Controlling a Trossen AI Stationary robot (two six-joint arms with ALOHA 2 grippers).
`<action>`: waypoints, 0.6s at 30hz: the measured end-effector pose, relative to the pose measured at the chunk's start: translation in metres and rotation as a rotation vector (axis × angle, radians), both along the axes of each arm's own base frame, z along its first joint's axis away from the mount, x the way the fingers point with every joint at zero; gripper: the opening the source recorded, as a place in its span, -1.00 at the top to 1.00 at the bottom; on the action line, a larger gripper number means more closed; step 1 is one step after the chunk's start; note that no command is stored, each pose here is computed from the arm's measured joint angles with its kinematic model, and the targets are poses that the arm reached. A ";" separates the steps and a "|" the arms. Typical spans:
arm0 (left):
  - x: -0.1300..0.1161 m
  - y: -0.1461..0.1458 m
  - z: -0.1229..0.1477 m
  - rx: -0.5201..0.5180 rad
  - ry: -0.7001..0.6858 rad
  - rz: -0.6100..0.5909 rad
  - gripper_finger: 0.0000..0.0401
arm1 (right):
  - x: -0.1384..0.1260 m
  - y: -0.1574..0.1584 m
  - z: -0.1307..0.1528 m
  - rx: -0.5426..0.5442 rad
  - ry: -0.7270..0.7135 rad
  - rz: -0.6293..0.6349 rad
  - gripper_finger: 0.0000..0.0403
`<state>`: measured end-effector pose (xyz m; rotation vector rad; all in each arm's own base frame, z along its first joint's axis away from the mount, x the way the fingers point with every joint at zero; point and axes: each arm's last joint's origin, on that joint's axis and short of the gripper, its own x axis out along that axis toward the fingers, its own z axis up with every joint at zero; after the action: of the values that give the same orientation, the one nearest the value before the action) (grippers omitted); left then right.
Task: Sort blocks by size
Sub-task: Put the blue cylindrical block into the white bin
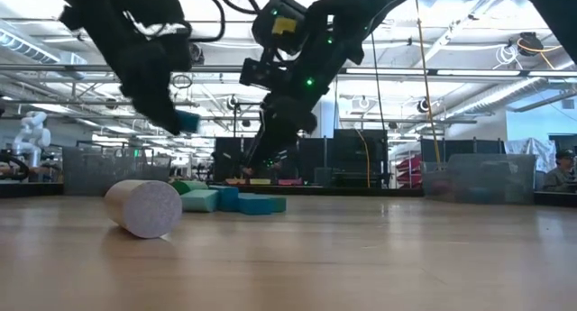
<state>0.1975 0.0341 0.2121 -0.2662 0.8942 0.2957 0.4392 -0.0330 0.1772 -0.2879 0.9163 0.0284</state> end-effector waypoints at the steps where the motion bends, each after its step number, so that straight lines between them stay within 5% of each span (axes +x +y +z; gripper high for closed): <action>1: -0.003 -0.003 0.003 -0.025 0.016 0.015 0.31 | 0.000 0.000 0.000 -0.002 0.006 0.024 -0.08; 12: -0.023 -0.042 0.040 -0.270 0.211 0.182 0.31 | 0.000 0.002 0.000 -0.090 0.011 0.256 -0.05; 18: -0.032 -0.066 0.062 -0.468 0.310 0.167 0.31 | 0.000 0.002 0.000 -0.120 0.014 0.293 -0.05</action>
<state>0.1656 -0.0320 0.2742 -0.7451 1.2477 0.2835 0.4393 -0.0310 0.1769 -0.5331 0.8849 0.2465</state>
